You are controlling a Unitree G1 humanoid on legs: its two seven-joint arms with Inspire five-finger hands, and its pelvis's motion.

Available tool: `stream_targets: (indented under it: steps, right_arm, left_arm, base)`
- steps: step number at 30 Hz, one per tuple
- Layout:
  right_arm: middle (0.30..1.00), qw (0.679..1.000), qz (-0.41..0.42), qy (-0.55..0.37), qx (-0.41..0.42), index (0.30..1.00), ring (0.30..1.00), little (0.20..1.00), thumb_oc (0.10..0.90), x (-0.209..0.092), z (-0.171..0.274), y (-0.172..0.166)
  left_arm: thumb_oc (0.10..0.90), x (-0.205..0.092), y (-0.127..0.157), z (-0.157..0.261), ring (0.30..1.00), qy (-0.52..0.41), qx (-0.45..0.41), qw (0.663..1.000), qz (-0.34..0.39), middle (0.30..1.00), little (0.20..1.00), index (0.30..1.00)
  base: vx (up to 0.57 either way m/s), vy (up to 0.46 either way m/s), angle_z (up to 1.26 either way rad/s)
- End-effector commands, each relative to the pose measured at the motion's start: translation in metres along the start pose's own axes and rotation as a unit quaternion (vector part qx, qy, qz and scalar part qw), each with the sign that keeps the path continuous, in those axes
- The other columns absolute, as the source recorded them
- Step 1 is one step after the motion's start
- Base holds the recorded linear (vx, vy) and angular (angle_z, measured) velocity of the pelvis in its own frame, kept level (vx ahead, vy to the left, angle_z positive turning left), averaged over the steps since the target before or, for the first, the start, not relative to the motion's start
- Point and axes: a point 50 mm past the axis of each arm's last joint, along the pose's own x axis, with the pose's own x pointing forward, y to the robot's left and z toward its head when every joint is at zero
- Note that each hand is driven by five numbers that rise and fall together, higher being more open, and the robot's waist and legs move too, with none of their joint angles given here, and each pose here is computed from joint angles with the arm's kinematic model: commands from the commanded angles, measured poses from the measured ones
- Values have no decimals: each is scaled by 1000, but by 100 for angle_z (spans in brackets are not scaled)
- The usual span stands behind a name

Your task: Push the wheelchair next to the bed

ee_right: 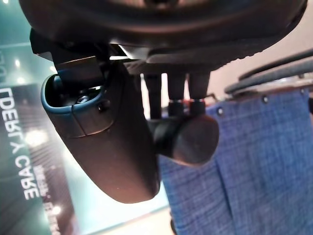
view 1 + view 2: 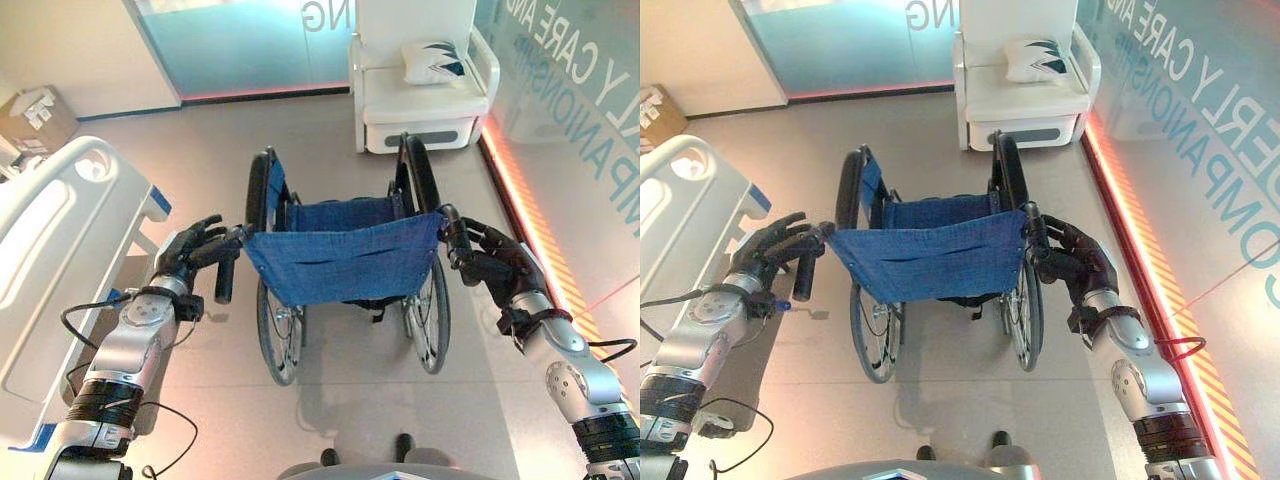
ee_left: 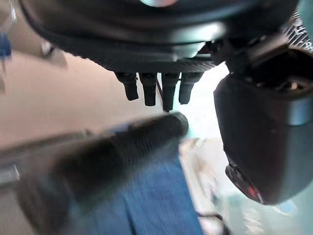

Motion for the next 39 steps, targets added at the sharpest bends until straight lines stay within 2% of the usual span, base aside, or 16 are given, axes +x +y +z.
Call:
stream_targets:
  steps: [1,2,6,10,14,18,23,29,33,39]
  right_arm:
    - [300,972,166,-165,0,300,300,300,400,-1,59,63]
    - [300,973,160,-165,4,300,300,300,400,-1,58,63]
    - [300,975,153,-164,9,300,300,300,400,-2,50,64]
    - [300,976,148,-162,14,300,300,300,400,-3,46,64]
    - [300,976,149,-159,14,300,300,300,400,-5,46,63]
    - [300,976,148,-157,14,300,300,300,400,-6,46,62]
    - [300,977,145,-158,3,300,300,300,400,-7,45,58]
    - [300,977,143,-161,-1,300,300,300,400,-7,48,56]
    - [300,976,143,-162,-8,300,300,300,400,-6,48,56]
    - [300,975,154,-163,-9,300,300,300,400,-2,51,63]
  left_arm:
    - [800,1,48,64,900,-148,51,975,155,900,900,900]
    - [800,-5,50,74,900,-186,29,966,176,900,900,900]
    - [800,-18,44,84,900,-240,-19,950,199,900,900,900]
    - [800,-25,40,82,900,-255,-44,944,203,900,900,900]
    - [800,-25,33,75,900,-233,-66,959,147,900,900,900]
    - [800,-23,15,66,900,-198,-73,977,43,900,900,900]
    - [800,-22,6,57,900,-160,-50,986,-10,900,900,900]
    - [800,-19,13,47,900,-126,-15,992,-26,900,900,900]
    - [800,-16,10,44,900,-111,-38,992,-52,900,900,900]
    - [800,-5,6,47,900,-98,-13,994,-44,900,900,900]
  base:
    - [10,-48,2]
    - [9,-33,2]
    - [14,-35,2]
    - [23,-23,7]
    - [4,-3,1]
    - [0,0,0]
    - [0,0,0]
    - [0,0,0]
    - [0,0,0]
    - [0,0,0]
